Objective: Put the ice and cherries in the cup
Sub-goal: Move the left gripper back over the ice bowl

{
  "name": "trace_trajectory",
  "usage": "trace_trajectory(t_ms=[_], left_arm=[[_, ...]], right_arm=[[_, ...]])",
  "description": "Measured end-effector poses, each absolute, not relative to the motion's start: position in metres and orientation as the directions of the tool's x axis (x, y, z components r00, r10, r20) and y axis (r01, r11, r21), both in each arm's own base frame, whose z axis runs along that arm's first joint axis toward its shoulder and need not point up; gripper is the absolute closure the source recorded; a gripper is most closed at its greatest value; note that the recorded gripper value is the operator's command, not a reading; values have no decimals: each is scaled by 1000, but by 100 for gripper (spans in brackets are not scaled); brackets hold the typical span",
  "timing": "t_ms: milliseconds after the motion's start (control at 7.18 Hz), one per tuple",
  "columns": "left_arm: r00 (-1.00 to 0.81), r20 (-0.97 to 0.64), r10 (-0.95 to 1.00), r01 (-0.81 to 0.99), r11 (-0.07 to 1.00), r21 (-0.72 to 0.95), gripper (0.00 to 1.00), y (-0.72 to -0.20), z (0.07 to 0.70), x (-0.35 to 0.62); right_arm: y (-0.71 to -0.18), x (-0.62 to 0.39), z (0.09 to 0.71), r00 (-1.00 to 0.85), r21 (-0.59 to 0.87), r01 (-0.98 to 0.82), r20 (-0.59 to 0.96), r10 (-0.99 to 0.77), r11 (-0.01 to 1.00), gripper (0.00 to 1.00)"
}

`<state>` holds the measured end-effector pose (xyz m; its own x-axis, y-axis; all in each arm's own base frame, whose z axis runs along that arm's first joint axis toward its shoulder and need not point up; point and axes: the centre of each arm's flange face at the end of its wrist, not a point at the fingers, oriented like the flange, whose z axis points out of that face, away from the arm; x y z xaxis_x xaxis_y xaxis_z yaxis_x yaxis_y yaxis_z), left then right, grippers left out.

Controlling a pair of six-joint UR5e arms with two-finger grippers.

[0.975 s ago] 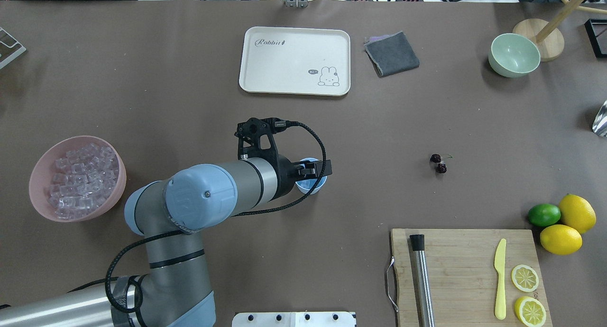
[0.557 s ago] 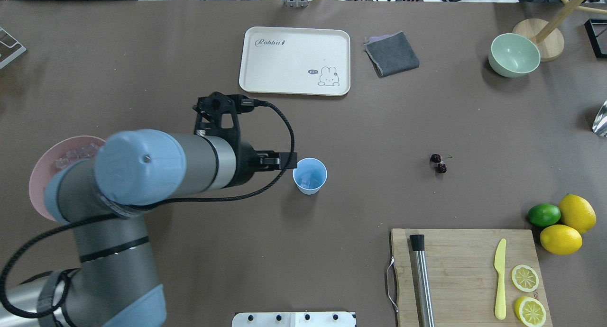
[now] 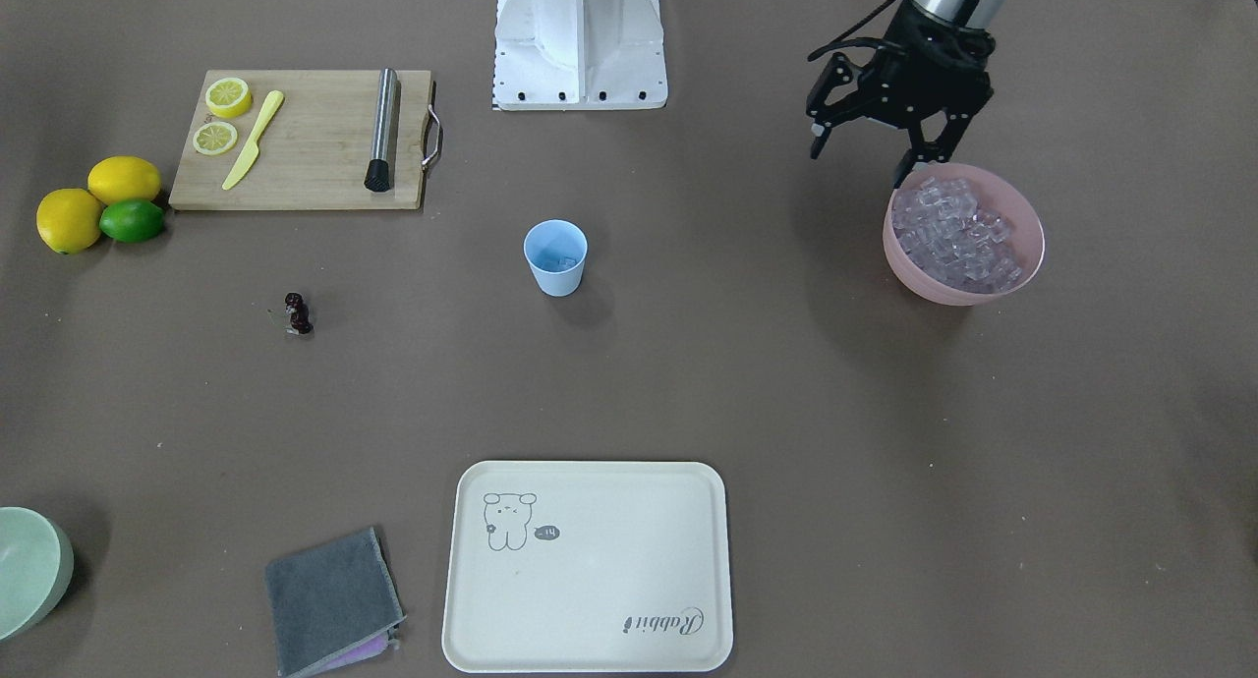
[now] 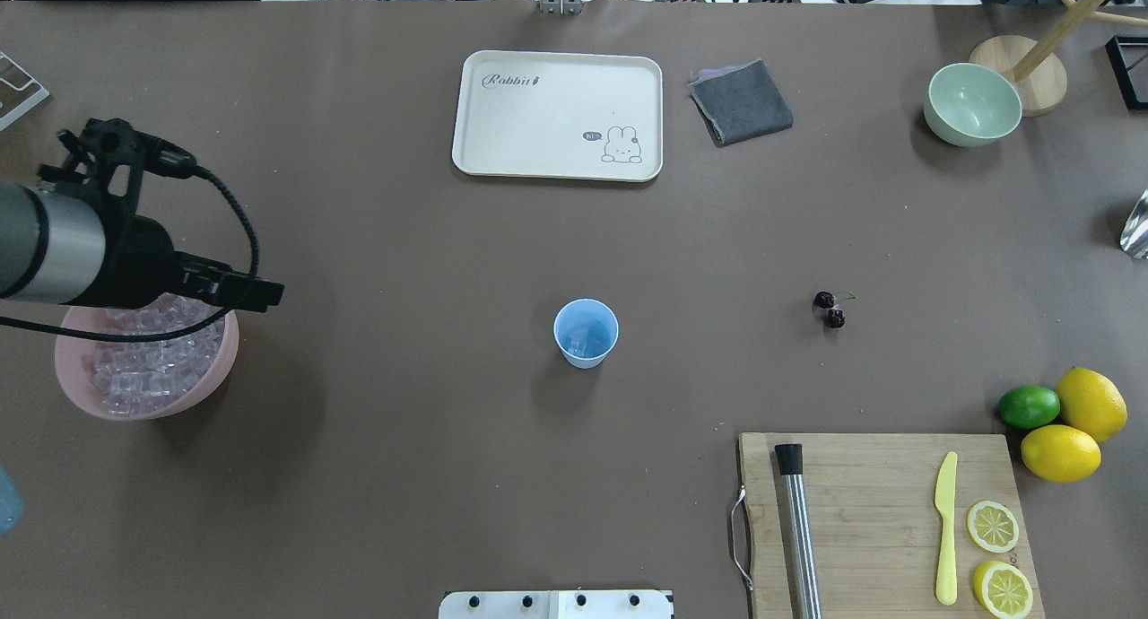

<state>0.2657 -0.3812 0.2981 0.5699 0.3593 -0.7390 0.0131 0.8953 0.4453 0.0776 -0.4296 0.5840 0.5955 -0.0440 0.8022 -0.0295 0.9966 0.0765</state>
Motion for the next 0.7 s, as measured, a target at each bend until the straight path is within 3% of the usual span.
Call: trace_trajectory(t_ms=[696], left_arm=[[648,-716,259,-9,943,332,3,-401,397,250]], right_arm=[[-433,74,581,594,82,-22,803,-53,996,0]])
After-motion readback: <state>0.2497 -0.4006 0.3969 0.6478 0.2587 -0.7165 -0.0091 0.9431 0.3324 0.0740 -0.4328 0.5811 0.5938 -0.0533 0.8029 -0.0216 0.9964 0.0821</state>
